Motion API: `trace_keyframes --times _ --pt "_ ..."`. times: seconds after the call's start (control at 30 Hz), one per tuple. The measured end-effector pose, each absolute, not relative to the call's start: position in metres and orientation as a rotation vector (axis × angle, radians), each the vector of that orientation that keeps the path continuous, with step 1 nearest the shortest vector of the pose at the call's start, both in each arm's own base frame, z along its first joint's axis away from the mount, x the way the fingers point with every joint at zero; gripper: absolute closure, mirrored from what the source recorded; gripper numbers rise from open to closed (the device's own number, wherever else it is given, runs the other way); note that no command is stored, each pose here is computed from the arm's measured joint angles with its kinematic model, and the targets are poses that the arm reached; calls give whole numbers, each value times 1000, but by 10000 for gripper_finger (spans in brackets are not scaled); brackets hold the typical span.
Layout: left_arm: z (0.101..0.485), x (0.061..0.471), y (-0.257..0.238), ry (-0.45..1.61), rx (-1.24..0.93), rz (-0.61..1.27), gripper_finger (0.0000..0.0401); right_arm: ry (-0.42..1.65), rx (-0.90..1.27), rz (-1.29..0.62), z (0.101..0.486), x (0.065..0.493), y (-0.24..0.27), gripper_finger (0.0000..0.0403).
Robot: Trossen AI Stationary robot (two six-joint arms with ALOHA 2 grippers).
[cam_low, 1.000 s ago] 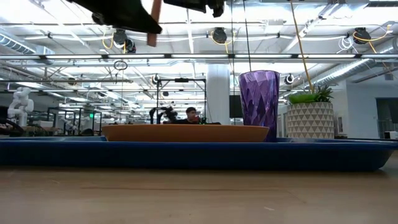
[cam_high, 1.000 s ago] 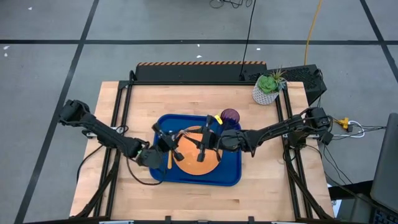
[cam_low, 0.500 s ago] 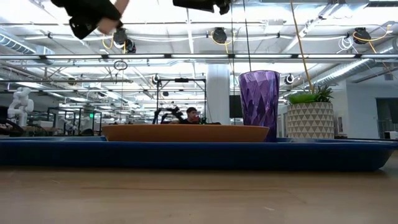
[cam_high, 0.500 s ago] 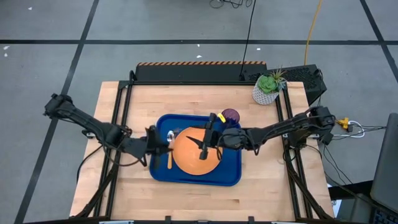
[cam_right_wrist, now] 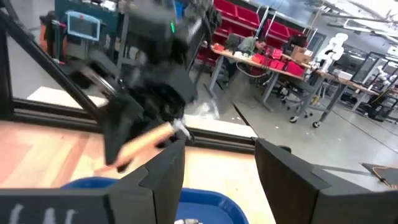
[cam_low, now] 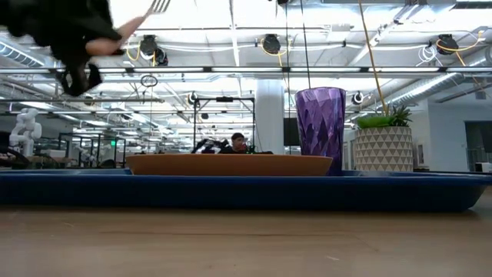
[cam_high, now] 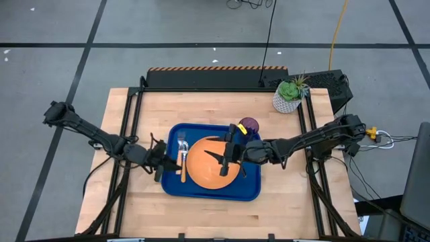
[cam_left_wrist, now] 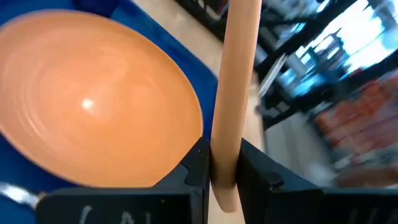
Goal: Pick and place plate/cup/fork/spoon on tray
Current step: Put the orange fork on the blue serving tray to the left of the yellow spoon
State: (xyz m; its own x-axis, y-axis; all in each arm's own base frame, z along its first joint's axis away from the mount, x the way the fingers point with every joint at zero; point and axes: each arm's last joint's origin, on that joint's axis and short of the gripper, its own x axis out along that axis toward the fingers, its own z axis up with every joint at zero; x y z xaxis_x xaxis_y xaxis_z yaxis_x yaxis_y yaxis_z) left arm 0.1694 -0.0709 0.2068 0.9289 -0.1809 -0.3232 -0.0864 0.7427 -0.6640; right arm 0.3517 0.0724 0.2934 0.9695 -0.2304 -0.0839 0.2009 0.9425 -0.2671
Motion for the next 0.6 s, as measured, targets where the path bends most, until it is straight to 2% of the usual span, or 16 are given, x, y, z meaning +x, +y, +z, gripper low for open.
trace_keyframes --times 0.23,0.33,0.6 --pt "158 132 -52 180 -1032 -150 353 132 -270 -229 294 351 69 217" --pt "150 128 -51 279 -1088 -108 353 136 -271 -237 293 351 66 217" --pt "152 128 -49 307 -1223 -136 353 159 -276 -255 291 352 59 218"
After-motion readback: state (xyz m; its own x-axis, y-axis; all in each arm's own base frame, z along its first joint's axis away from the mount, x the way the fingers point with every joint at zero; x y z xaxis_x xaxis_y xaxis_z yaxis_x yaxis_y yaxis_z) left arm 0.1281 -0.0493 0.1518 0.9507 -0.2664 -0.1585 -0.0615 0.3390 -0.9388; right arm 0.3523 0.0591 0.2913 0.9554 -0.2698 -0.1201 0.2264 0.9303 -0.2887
